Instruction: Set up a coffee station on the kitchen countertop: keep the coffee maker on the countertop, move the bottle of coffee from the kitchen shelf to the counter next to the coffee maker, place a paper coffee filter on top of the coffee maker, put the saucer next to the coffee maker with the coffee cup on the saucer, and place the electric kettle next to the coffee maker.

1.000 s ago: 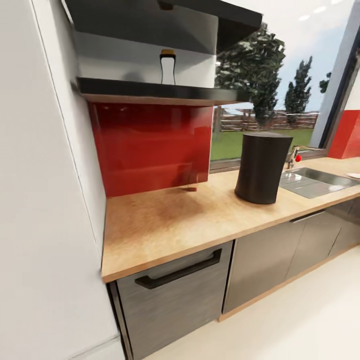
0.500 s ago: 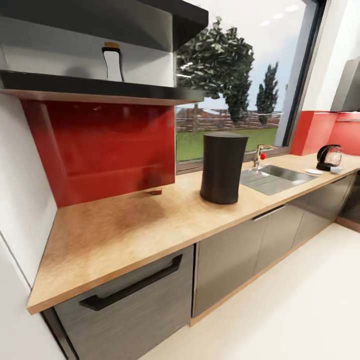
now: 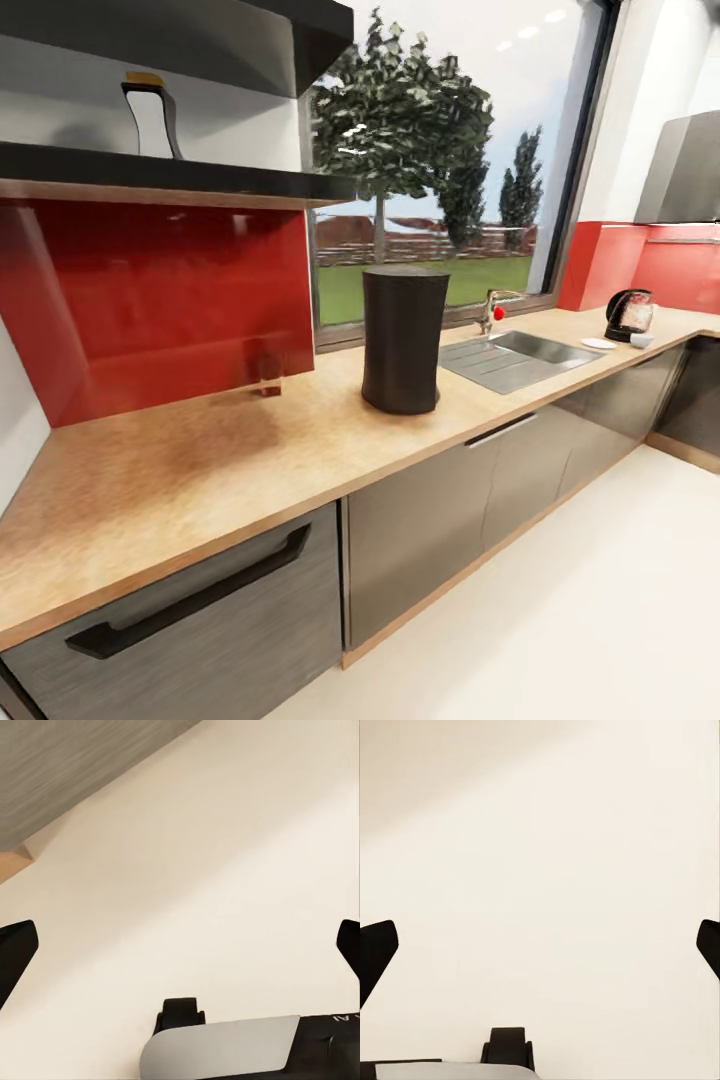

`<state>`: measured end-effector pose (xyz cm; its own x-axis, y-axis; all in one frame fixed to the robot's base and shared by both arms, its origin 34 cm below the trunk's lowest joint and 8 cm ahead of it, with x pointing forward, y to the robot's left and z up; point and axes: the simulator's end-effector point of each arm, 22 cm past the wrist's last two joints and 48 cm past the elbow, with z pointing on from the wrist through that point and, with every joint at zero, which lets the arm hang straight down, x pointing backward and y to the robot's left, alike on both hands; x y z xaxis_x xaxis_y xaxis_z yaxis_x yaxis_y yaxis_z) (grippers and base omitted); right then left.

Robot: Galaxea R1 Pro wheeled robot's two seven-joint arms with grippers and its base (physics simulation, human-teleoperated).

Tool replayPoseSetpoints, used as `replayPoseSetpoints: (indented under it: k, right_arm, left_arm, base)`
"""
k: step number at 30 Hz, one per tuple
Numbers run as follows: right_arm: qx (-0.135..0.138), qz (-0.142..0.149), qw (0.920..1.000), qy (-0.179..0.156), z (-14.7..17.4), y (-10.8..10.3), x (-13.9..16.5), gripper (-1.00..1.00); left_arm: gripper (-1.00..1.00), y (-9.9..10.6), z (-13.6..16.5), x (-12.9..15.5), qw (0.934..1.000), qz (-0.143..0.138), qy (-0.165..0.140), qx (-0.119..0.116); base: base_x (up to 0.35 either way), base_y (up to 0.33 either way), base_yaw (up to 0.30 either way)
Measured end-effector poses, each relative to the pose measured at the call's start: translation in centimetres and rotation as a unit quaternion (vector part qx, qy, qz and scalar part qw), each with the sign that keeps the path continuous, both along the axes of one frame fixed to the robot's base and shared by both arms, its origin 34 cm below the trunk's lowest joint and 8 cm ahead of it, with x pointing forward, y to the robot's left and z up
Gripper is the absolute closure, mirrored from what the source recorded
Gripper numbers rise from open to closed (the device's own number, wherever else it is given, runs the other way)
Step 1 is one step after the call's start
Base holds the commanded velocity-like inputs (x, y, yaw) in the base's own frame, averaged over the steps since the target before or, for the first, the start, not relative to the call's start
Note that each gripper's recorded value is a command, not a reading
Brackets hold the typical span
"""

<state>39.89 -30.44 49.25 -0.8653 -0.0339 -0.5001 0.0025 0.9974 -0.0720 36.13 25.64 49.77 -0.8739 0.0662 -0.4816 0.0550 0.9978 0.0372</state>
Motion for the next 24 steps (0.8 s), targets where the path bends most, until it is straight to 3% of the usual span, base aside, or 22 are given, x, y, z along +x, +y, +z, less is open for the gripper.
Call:
replayPoseSetpoints:
  k: [24]
  right_arm:
    - [0.000,0.000,1.0000,0.000,0.00,0.04,0.00,-1.00]
  left_arm:
    - [-1.00,0.01,0.01,0.02,1.0000,0.000,0.000,0.000]
  base:
    - [0.124,-0.291,-0.253]
